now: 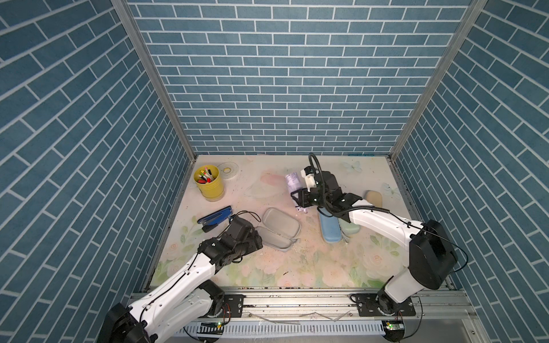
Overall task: Put umbrellas into zippered umbrella sleeves
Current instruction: Place the umbrella in the umbrella sleeve.
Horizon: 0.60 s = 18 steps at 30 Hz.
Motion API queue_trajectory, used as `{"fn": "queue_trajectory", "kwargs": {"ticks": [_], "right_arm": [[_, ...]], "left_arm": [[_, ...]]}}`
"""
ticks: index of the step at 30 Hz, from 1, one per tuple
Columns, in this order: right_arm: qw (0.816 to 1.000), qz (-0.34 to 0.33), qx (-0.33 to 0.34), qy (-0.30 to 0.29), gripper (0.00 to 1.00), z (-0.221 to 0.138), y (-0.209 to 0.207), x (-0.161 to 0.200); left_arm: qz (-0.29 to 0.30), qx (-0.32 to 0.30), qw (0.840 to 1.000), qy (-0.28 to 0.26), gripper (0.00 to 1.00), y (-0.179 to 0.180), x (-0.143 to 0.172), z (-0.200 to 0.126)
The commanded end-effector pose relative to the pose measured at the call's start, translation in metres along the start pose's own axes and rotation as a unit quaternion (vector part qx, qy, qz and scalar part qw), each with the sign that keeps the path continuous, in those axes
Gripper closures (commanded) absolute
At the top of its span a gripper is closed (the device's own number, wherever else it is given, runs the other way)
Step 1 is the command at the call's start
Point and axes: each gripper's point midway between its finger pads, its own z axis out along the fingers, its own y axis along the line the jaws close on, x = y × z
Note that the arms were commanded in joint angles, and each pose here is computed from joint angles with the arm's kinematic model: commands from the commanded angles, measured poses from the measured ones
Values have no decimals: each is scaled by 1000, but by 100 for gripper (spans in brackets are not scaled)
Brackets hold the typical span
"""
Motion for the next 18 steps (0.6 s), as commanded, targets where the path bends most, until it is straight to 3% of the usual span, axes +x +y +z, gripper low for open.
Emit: {"fn": "queue_trajectory", "kwargs": {"ticks": [1,6,10,18], "right_arm": [[997,19,-52,-56,77,15,40,-1],[999,10,-44,-16,78,45,53,51],[999,20,-35,29,78,49,51,88],[997,14,1,82,79,53,40,124]], "left_arm": [[-70,97,991,-53,20,-35,-23,8],[-102,112,987,-46,38,-26,-12,36],[-109,125,984,-62,57,-24,-17,46],[-112,171,977,-56,77,-43,-20,68]]}}
